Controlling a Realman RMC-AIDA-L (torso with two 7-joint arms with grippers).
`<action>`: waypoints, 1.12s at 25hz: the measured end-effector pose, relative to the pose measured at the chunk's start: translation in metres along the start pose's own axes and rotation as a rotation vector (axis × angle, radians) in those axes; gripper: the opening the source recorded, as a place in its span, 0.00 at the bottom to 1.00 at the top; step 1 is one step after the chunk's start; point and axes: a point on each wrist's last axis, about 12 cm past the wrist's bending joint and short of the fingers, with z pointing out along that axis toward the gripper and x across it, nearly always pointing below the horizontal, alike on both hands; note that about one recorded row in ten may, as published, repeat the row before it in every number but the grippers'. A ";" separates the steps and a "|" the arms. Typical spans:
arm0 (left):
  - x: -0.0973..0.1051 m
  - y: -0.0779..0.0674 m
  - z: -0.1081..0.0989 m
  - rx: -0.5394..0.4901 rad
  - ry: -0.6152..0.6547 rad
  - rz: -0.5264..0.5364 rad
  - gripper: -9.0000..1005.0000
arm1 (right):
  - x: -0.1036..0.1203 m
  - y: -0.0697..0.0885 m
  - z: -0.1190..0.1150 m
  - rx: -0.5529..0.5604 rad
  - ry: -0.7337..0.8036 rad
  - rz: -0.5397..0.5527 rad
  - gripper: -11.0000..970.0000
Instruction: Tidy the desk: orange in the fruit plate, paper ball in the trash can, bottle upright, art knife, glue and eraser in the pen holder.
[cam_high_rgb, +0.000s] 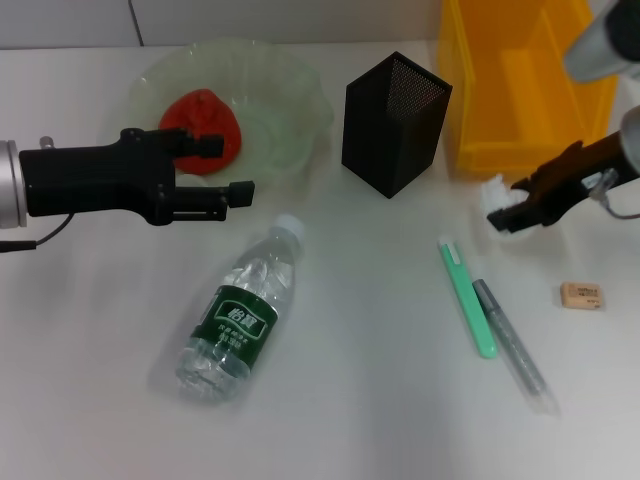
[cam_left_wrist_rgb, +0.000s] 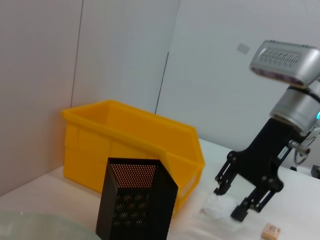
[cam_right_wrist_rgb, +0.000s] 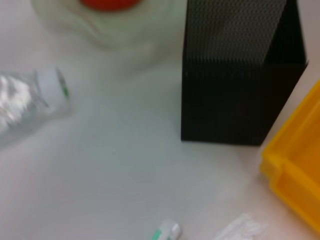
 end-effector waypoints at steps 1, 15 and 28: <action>-0.001 0.000 0.000 -0.001 -0.001 0.004 0.80 | -0.001 0.001 -0.006 -0.003 -0.025 0.000 0.56; -0.015 0.004 -0.006 -0.002 -0.028 0.028 0.79 | 0.020 -0.037 -0.069 0.143 -0.476 0.269 0.55; -0.018 0.005 -0.009 -0.009 -0.034 0.030 0.78 | 0.018 -0.057 -0.038 0.218 -0.534 0.372 0.69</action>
